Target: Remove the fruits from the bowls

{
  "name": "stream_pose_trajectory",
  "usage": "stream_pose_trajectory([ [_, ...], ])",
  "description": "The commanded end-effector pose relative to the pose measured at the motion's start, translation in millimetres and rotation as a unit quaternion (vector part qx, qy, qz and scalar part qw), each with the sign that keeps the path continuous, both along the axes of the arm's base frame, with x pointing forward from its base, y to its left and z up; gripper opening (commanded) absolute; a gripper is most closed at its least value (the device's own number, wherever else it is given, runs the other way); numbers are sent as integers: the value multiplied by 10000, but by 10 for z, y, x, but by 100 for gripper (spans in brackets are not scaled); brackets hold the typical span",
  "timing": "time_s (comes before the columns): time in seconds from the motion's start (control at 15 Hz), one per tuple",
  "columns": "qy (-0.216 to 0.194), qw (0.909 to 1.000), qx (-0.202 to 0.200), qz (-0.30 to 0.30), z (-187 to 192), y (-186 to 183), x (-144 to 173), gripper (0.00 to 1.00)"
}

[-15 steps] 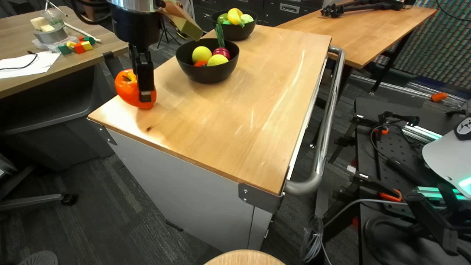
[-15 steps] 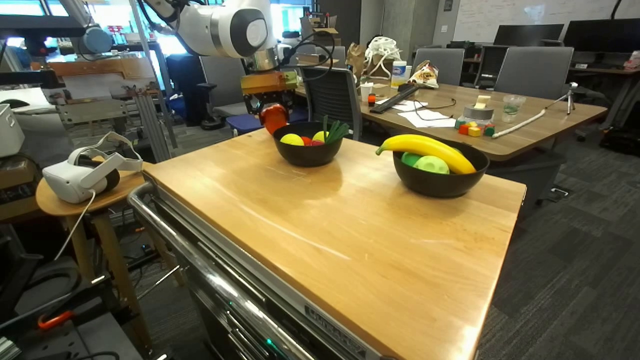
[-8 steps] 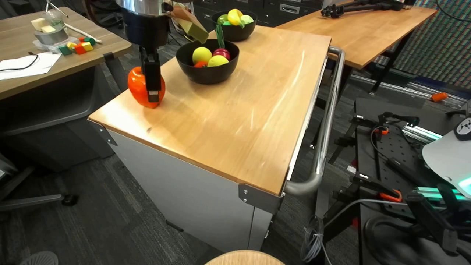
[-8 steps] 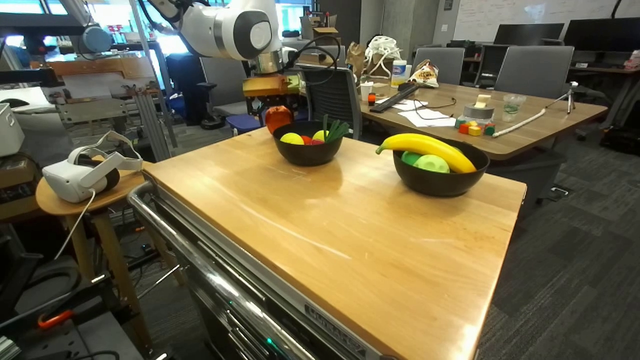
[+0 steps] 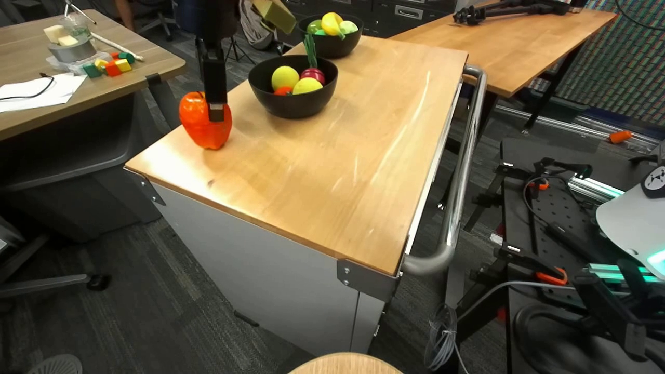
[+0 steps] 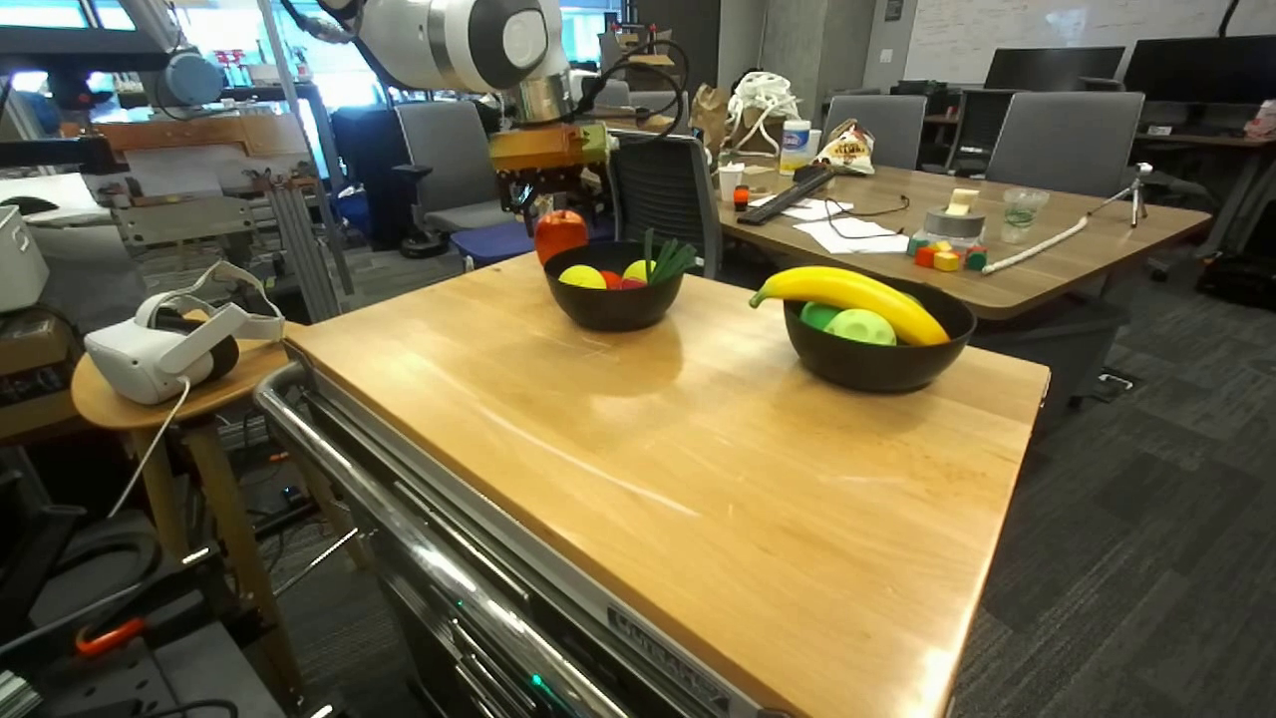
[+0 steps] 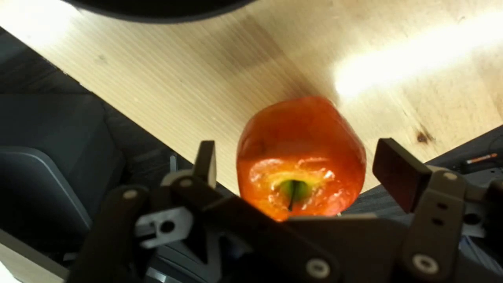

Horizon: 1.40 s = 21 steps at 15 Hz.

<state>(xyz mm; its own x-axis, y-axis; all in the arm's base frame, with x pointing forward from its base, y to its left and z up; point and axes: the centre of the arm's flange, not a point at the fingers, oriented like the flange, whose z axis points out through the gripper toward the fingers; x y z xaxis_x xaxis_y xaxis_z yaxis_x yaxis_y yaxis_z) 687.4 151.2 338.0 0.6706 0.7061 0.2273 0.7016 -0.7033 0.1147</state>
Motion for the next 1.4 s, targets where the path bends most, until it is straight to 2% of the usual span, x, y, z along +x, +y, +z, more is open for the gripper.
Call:
stream_pose_trajectory([
  [0.0, 538, 9958, -656, -337, 594, -226, -83, 100],
  [0.27, 1322, 9819, -1034, -874, 829, -729, -296, 100],
  [0.4, 1410, 9764, -1228, -1079, 784, -943, -351, 100],
  [0.6, 1285, 9679, -1628, -1420, 564, -1272, -311, 100],
  [0.87, 1450, 9531, -2051, -1687, 350, -1523, -306, 100],
  [0.93, 1486, 9514, -2078, -1721, 316, -1557, -299, 75],
  [1.0, 1504, 9507, -2073, -1750, 286, -1581, -292, 74],
  [1.07, 1528, 9506, -2028, -1784, 261, -1598, -287, 68],
  [1.33, 1530, 9508, -1958, -1851, 213, -1633, -269, 35],
])
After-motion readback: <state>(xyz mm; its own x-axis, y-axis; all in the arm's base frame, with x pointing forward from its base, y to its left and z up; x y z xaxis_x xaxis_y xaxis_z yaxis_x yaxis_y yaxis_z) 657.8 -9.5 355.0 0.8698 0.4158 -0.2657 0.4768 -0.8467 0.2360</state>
